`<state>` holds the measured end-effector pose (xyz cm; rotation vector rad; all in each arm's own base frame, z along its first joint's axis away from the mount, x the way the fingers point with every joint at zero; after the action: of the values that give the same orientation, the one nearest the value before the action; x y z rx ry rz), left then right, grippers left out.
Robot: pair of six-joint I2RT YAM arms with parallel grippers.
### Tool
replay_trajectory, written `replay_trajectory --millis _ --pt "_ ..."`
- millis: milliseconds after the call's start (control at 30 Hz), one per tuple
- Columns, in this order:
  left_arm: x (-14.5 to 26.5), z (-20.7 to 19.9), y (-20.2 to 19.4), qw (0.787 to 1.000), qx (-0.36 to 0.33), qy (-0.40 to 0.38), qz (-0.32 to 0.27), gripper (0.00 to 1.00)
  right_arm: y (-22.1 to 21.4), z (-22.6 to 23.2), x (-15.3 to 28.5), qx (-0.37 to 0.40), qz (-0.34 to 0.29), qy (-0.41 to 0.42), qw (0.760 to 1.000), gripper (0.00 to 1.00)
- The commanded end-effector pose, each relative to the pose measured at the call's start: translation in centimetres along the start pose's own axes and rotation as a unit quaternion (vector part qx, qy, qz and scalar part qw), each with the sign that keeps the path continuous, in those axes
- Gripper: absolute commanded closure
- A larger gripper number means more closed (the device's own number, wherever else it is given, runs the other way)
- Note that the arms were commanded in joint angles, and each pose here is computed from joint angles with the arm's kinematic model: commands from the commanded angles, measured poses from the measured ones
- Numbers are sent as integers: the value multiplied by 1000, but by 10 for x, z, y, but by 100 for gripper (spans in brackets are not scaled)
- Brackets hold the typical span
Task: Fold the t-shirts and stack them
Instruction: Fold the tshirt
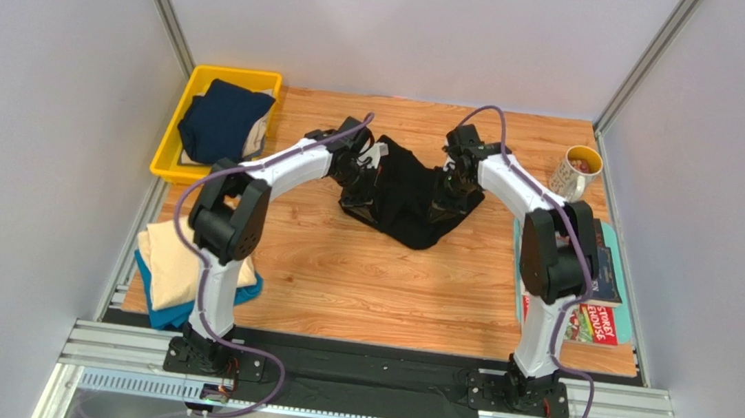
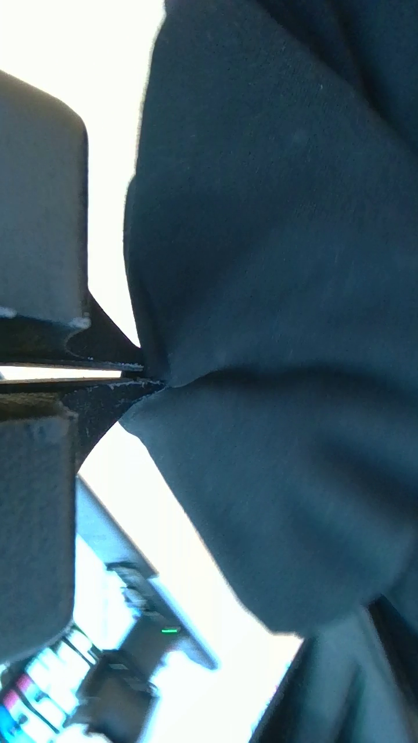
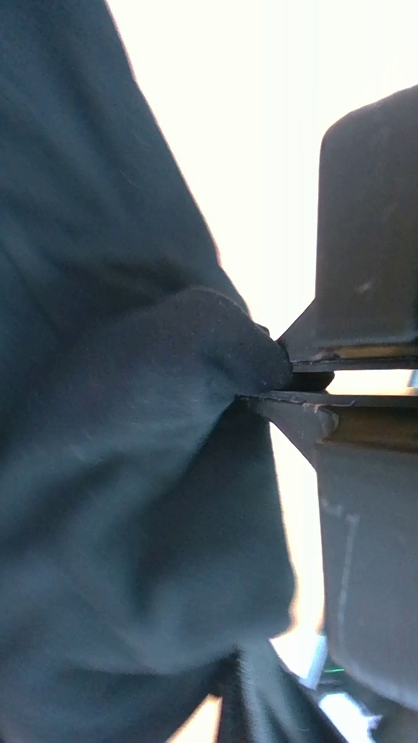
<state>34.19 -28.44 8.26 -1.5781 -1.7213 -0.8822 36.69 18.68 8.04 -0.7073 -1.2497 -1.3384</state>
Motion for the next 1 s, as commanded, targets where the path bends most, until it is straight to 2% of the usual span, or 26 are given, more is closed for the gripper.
replay_trajectory --millis 0,67,133,267,433,667,733,767,800,967 --pt "50 -21 -41 998 -54 -39 -14 100 -40 52 66 46 -26 52 997 100" --pt "56 -12 -67 998 -56 -31 1 100 -61 69 80 54 -25 60 996 100" --pt "77 -13 -84 997 -70 -34 -11 100 -79 74 99 43 -36 60 997 100" --pt "104 -15 -81 993 -91 -21 -65 100 -89 72 119 29 -68 50 996 100" --pt "105 -27 -35 985 -110 -4 -136 100 -69 60 135 43 -108 -1 993 100" --pt "71 -58 43 977 -123 -6 -172 100 -28 37 134 61 -131 -58 988 100" --pt "76 -72 65 972 -132 -11 -195 100 -17 27 130 59 -133 -70 987 100" --pt "64 -67 73 974 -125 -3 -189 100 -10 25 132 59 -142 -73 985 100" --pt "70 -77 83 972 -128 -10 -199 100 -5 22 128 61 -141 -75 985 100" --pt "58 -70 113 969 -119 8 -215 100 23 -7 116 41 -168 -103 980 100"
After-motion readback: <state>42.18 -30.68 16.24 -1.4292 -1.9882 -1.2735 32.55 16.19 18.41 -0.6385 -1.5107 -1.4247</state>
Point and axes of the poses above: each gripper's point midway between its finger pads, its own x axis back along the fingers, its own z axis along the line the jaws close on, y = z × x, the point moved 2 cm from there along x, back along the fingers, and after that the axes turned 15 degrees about x, right-handed, at the moved point
